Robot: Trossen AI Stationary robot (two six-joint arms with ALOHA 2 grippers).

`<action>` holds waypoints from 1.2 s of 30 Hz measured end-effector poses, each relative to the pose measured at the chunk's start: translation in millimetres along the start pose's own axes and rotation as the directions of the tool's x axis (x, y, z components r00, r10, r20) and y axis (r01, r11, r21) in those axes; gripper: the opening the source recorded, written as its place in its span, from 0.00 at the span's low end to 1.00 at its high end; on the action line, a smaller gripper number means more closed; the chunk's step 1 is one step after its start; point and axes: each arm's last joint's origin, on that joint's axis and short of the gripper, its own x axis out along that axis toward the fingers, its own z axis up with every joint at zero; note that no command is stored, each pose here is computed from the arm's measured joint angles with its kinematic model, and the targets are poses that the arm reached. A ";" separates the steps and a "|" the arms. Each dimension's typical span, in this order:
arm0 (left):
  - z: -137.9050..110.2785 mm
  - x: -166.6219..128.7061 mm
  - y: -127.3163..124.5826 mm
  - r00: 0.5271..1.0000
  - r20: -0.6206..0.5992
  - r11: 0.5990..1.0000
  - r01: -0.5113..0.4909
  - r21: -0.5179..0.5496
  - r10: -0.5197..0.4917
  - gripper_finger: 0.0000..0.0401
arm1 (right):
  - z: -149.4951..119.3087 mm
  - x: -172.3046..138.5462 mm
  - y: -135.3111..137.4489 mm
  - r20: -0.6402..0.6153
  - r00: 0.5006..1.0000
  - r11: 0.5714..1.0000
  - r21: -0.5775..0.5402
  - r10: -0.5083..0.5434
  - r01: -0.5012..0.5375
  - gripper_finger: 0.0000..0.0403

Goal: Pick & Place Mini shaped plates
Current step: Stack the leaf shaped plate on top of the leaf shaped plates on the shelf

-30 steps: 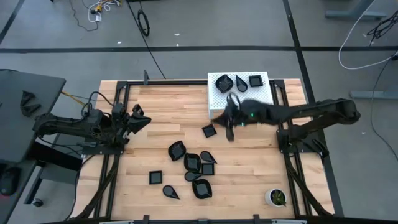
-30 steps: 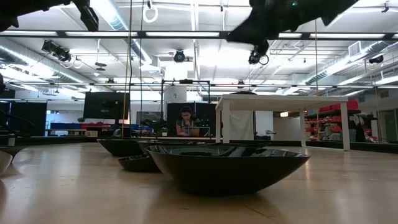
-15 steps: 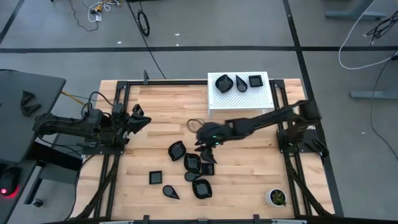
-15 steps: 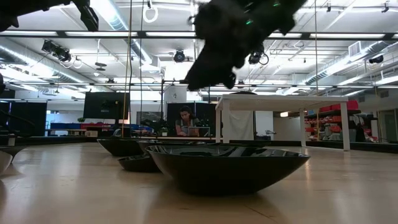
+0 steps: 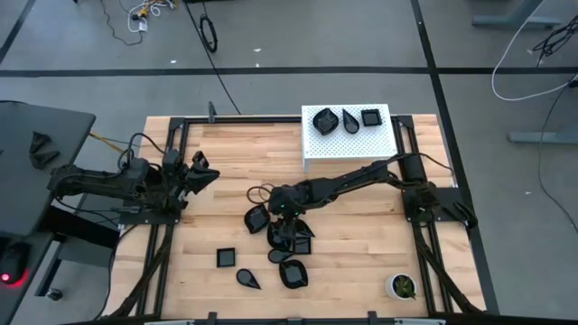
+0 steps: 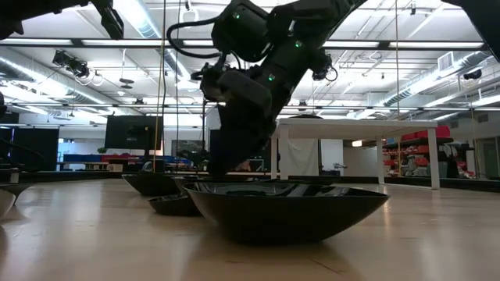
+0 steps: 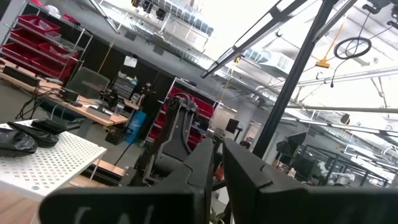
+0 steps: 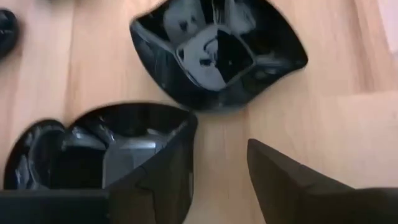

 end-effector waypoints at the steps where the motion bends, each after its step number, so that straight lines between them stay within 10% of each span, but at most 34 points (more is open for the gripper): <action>1: 0.1 0.0 0.0 1.000 0.000 1.000 0.000 0.000 0.000 0.10 | -1.0 0.1 -0.1 -0.010 1.000 1.000 0.000 -0.001 0.001 0.44; 36: 0.1 0.0 -0.1 1.000 0.001 1.000 0.000 0.000 0.000 0.10 | -1.7 3.9 -1.7 -0.007 0.996 0.996 -0.011 0.083 -0.084 0.06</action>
